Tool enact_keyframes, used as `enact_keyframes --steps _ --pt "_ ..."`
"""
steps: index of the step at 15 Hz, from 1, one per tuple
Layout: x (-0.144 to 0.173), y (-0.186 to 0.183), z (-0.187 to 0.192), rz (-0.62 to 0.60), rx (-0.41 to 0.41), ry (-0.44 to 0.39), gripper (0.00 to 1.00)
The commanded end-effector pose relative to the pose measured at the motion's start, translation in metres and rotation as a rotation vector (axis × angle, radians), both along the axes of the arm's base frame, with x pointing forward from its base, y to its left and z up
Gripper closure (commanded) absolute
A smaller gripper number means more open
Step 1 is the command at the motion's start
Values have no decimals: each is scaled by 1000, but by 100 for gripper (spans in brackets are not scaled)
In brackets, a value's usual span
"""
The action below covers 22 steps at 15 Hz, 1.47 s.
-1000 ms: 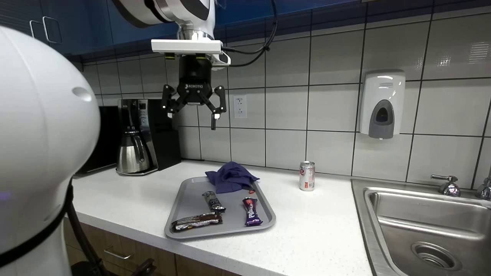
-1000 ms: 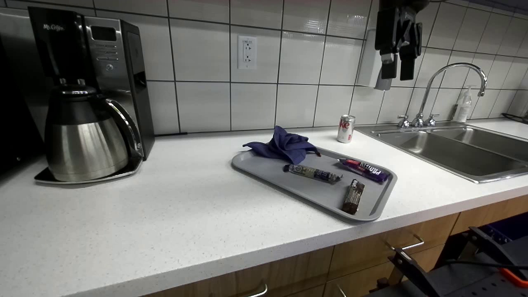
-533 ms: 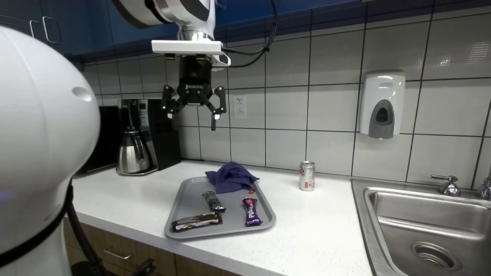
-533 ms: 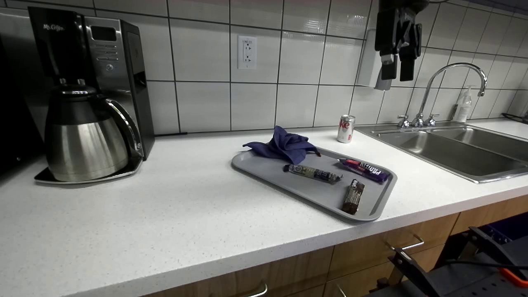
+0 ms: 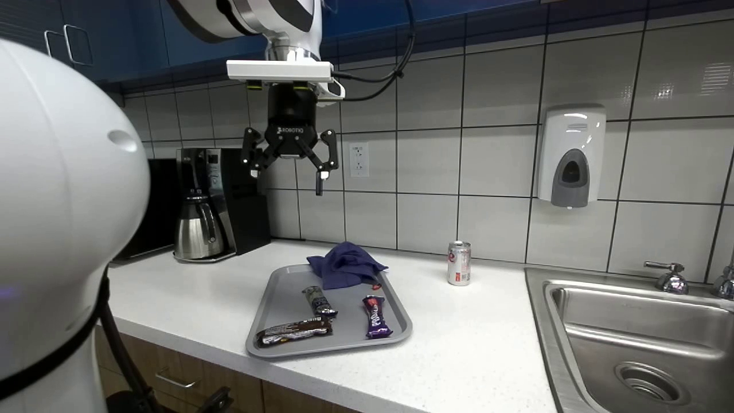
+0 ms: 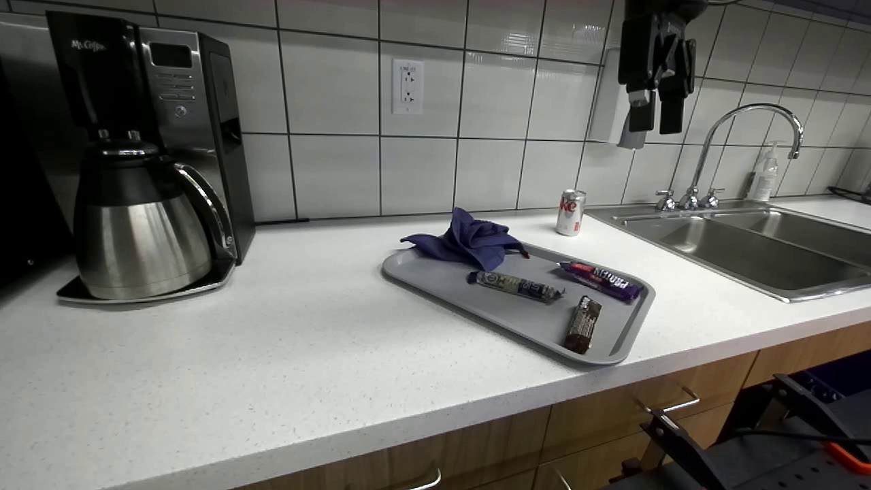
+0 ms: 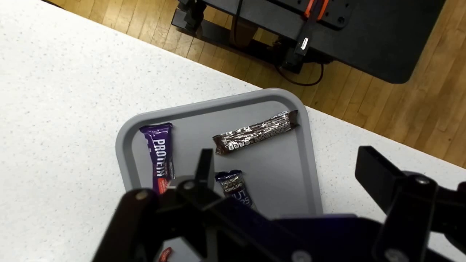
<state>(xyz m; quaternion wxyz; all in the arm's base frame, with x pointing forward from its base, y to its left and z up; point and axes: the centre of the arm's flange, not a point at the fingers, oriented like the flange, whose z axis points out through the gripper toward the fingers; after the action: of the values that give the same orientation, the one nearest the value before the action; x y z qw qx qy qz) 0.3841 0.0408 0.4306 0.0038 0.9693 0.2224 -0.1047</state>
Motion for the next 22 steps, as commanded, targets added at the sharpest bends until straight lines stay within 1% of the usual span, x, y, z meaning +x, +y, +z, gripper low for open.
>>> enact_keyframes --steps 1,6,11,17,22 --pt "0 0 0 0 0 0 0" --pt "3 9 -1 30 -16 -15 0" --pt "7 23 -12 73 -9 -73 0" --pt "23 13 -46 121 13 -121 0" --pt "45 3 -81 188 49 -139 0"
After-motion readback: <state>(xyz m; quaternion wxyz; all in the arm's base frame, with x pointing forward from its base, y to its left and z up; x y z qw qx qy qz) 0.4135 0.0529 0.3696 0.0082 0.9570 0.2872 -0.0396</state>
